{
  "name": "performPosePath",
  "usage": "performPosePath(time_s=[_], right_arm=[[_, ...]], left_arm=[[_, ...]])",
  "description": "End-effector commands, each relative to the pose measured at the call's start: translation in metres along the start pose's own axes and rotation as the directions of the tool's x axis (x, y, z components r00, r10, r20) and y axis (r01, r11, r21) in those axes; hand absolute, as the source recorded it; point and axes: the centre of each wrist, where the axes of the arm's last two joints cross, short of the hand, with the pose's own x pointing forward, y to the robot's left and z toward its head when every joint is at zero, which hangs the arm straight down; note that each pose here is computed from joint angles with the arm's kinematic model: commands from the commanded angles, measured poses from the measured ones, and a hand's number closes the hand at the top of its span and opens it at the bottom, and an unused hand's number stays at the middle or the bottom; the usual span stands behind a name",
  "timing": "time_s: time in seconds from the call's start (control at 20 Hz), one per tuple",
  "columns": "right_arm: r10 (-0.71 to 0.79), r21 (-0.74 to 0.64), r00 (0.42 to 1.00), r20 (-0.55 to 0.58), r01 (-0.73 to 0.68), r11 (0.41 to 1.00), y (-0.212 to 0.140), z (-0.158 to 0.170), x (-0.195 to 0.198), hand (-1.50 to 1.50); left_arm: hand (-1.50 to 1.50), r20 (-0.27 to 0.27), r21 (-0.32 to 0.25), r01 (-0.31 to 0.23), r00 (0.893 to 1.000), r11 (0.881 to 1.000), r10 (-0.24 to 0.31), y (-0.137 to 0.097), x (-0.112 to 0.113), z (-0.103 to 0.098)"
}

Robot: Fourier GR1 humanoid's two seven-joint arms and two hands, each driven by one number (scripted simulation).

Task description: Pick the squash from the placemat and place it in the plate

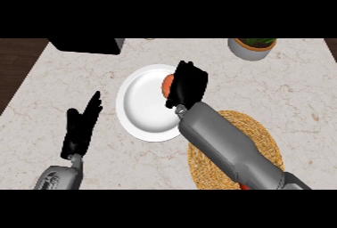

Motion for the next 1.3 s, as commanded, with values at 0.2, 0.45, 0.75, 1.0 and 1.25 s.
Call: performPosePath(time_s=[0.2, 0.45, 0.75, 1.0, 1.25], right_arm=[[-0.036, 0.264, 0.962, -0.269, 0.110, 0.958, 0.031, 0.004, -0.023, -1.50], [-0.114, 0.297, 0.982, -0.153, 0.156, 0.942, 0.035, 0.014, -0.012, -1.50], [-0.546, 0.093, 0.837, 0.015, 0.543, 0.835, 0.008, 0.020, -0.001, -1.50], [-0.740, -0.003, 0.672, 0.018, 0.740, 0.672, 0.010, 0.036, -0.018, -1.50], [-0.797, 0.035, 0.604, 0.014, 0.796, 0.604, 0.020, 0.055, -0.036, -1.50]], left_arm=[[0.00, 0.010, 0.010, -0.007, 1.000, 1.000, 0.007, 0.004, 0.005, 0.004], [0.00, -0.011, 0.009, 0.005, 1.000, 1.000, -0.005, 0.013, 0.001, 0.010], [0.00, -0.022, 0.036, -0.023, 0.999, 0.999, 0.023, 0.001, -0.016, 0.013], [0.00, -0.032, 0.058, -0.023, 0.999, 0.998, 0.024, 0.001, -0.010, 0.014], [0.00, -0.027, 0.069, -0.012, 1.000, 0.998, 0.014, 0.008, -0.006, 0.011]])
